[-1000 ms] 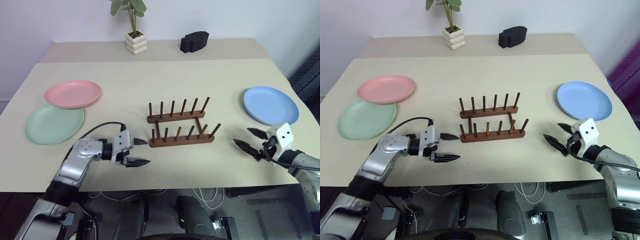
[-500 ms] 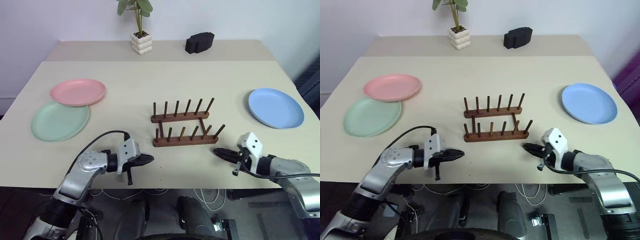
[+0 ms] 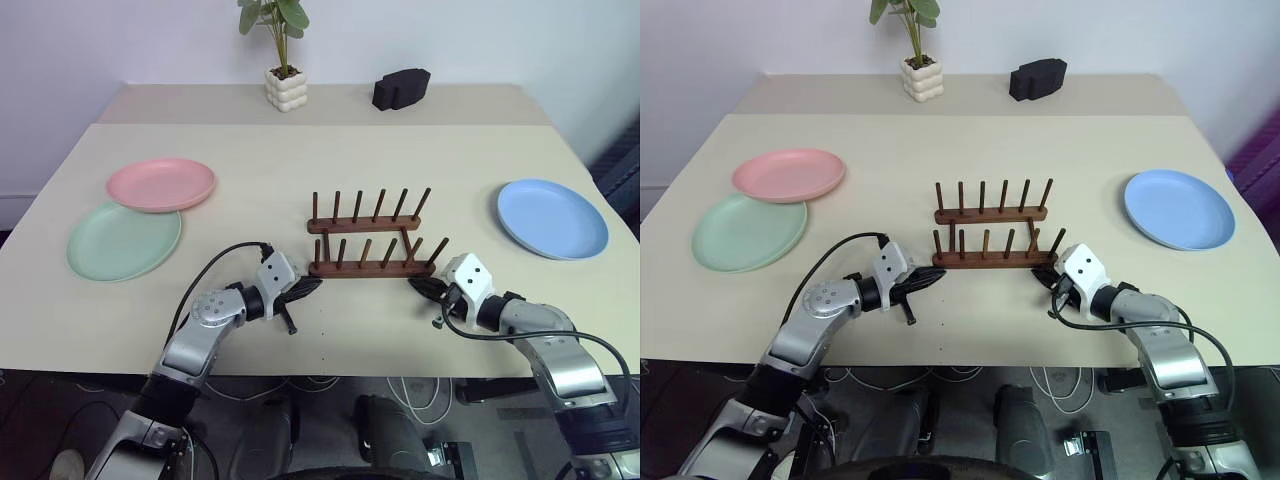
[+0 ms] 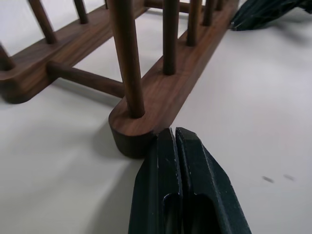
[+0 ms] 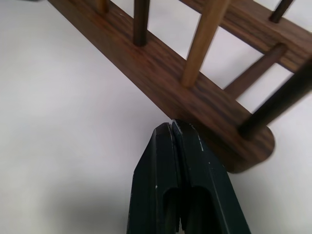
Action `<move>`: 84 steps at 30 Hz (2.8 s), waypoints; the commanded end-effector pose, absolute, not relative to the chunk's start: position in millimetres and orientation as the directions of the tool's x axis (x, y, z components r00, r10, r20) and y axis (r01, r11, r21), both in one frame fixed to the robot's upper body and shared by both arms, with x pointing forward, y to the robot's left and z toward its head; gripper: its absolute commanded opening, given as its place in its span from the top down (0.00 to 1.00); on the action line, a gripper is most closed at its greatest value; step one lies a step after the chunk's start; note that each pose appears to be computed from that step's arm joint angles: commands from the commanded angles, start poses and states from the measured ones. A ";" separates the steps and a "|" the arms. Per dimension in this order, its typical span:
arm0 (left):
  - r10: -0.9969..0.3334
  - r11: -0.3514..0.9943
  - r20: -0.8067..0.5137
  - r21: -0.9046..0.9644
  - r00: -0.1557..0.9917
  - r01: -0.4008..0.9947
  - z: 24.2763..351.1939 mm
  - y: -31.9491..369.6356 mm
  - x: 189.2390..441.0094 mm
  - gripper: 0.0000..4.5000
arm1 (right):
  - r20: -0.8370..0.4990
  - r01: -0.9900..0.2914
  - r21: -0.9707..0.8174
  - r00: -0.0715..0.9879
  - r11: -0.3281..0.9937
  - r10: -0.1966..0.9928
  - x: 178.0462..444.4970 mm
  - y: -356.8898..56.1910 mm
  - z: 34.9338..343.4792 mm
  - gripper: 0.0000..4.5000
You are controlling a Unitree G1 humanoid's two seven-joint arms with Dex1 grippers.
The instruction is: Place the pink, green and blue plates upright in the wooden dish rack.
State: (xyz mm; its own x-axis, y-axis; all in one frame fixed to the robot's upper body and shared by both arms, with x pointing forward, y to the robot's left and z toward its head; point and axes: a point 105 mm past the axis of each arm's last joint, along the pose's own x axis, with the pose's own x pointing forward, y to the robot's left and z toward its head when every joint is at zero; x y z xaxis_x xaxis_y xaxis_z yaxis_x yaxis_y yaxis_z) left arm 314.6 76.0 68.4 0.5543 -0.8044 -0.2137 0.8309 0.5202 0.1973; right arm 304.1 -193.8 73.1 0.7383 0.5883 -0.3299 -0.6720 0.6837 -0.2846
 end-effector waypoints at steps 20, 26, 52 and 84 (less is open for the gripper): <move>-0.682 0.657 -0.198 0.258 0.704 0.709 59.7 85.9 362.6 0.99 | -0.227 -0.570 -0.389 0.820 0.723 0.525 350.9 -198.0 79.8 1.00; -0.706 0.633 -0.209 0.243 0.677 0.735 55.6 87.0 352.7 0.99 | -0.221 -0.583 -0.385 0.811 0.716 0.542 344.3 -199.2 81.1 1.00; -0.304 0.940 -0.278 0.070 0.911 0.335 77.4 297.6 236.1 0.01 | -0.237 -0.671 -0.348 0.739 0.655 0.631 328.0 -203.2 96.4 1.00; 0.275 0.954 -0.081 -0.099 0.958 -0.282 209.7 357.6 360.2 0.01 | -0.207 -0.679 -0.370 0.726 0.634 0.656 328.9 -196.5 108.8 1.00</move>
